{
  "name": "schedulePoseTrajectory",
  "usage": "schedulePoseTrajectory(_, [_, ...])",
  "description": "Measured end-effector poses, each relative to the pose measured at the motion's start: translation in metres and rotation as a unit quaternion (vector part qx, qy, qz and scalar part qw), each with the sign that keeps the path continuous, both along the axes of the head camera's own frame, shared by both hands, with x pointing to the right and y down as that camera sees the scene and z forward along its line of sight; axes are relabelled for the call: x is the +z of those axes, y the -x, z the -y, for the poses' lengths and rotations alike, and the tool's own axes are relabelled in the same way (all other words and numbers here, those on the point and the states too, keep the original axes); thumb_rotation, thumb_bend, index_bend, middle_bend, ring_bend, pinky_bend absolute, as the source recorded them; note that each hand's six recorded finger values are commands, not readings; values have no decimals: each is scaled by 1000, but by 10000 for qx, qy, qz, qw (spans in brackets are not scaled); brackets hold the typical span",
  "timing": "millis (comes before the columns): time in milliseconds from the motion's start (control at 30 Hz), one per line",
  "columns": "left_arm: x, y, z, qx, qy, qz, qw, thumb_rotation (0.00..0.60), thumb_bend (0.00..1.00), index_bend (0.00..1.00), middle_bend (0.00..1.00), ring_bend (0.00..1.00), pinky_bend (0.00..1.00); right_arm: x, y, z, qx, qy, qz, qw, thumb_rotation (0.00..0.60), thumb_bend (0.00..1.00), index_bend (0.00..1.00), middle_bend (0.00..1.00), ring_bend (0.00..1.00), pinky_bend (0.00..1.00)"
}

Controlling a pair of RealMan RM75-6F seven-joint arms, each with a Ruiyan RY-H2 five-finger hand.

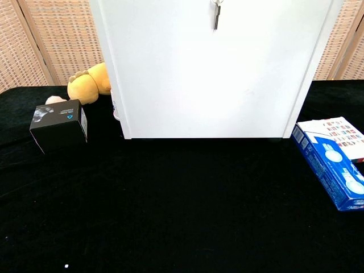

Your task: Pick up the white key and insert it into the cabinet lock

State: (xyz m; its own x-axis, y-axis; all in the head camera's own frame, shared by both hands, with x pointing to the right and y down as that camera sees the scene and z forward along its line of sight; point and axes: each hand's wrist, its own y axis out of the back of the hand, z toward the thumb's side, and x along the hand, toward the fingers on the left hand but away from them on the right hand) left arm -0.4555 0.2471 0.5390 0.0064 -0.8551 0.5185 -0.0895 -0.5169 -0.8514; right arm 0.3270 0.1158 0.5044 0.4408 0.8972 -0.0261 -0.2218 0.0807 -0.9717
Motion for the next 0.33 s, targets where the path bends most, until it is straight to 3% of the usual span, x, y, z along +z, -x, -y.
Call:
schedulePoseTrajectory(67, [-1,-1,-1,16,-19,-4,10000,600,0,0,0,0,0,5,-29,-11,467,296,33,9985,600,0,166,189,151,288])
schedulePoseTrajectory(133, [-2,-1,-1,29,-35,-9,10000,600,0,0,0,0,0,9,-50,-20,832,511,9,9952,600,0,84,65,38,151])
schedulePoseTrajectory(233, [-3,-3,-2,60,-57,-5,10000,600,0,0,0,0,0,13,-67,-34,1245,850,89,9885,600,0,8,0,0,23])
schedulePoseTrajectory(333, [-4,-4,-3,118,-118,31,9999,600,0,0,0,0,0,16,-72,-49,1489,1231,374,9804,600,0,0,0,0,0])
